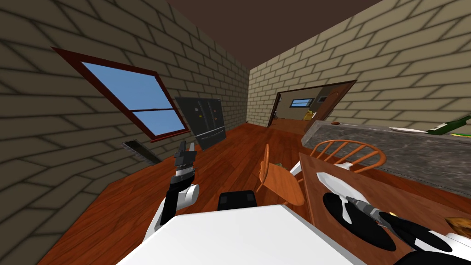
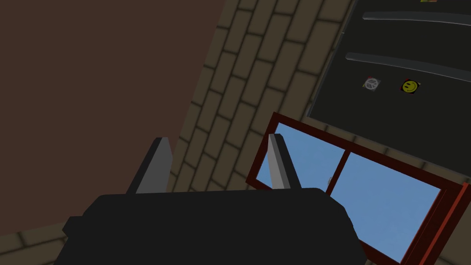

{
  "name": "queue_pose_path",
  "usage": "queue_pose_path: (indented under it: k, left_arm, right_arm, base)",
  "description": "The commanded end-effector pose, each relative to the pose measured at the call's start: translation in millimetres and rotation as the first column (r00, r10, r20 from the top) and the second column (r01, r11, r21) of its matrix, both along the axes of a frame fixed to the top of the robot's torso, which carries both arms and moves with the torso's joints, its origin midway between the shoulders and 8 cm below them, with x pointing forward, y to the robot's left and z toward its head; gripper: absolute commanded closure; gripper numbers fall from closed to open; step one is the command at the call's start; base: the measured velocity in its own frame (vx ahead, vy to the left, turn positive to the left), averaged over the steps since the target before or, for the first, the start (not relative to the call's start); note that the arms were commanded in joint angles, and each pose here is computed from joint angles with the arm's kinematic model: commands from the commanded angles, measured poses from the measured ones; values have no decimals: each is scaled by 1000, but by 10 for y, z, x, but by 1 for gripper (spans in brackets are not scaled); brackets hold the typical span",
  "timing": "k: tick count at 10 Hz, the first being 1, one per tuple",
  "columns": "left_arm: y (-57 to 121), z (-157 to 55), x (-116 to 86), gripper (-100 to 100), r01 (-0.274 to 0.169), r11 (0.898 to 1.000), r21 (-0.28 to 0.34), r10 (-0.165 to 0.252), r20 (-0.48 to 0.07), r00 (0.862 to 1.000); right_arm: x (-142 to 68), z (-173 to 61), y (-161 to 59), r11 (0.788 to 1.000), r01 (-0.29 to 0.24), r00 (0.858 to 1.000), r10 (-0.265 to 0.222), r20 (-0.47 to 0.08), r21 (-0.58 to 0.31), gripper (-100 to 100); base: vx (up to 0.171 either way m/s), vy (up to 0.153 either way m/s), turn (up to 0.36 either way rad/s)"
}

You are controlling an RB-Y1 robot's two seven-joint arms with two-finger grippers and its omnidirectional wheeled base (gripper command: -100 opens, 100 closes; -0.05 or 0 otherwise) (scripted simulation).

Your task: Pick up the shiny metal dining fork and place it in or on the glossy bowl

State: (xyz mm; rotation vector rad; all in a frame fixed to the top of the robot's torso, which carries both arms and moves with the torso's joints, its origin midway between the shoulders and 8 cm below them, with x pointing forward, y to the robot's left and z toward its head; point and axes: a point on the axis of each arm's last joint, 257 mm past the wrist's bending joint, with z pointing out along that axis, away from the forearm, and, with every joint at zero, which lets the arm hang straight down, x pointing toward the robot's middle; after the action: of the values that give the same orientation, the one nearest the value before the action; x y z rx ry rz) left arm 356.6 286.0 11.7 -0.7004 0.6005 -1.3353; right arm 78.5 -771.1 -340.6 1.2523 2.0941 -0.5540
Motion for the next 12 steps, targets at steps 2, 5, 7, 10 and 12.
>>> queue_pose_path:
  k: [2, 5, 7, 10, 12]
  left_arm:
    - [0, 0, 0, 0, 0, 1000, 0, 0, 0, 1000]
    - [0, 0, 0, 0, 0, 1000, 0, 0, 0, 1000]
    - [0, 0, 0, 0, 0, 1000, 0, 0, 0, 1000]
    - [0, 0, 0, 0, 0, 1000, 0, 0, 0, 1000]
    - [0, 0, 0, 0, 0, 1000, 0, 0, 0, 1000]
  right_arm:
    - [128, 134, 9, 1000, -15, 1000, 15, 1, 2, -100]
    - [269, 266, 54, 999, -35, 999, 35, -1, 7, -100]
    - [248, 236, 32, 1000, -31, 1000, 31, 0, 6, 0]
    - [247, 236, 32, 1000, -31, 1000, 31, 0, 6, 0]
    - [247, 236, 32, 1000, -31, 1000, 31, 0, 6, 0]
  base:
    - [-4, 1, -59]
    - [-4, 0, -57]
    - [0, 0, 0]
    - [0, 0, 0]
    - [0, 0, 0]
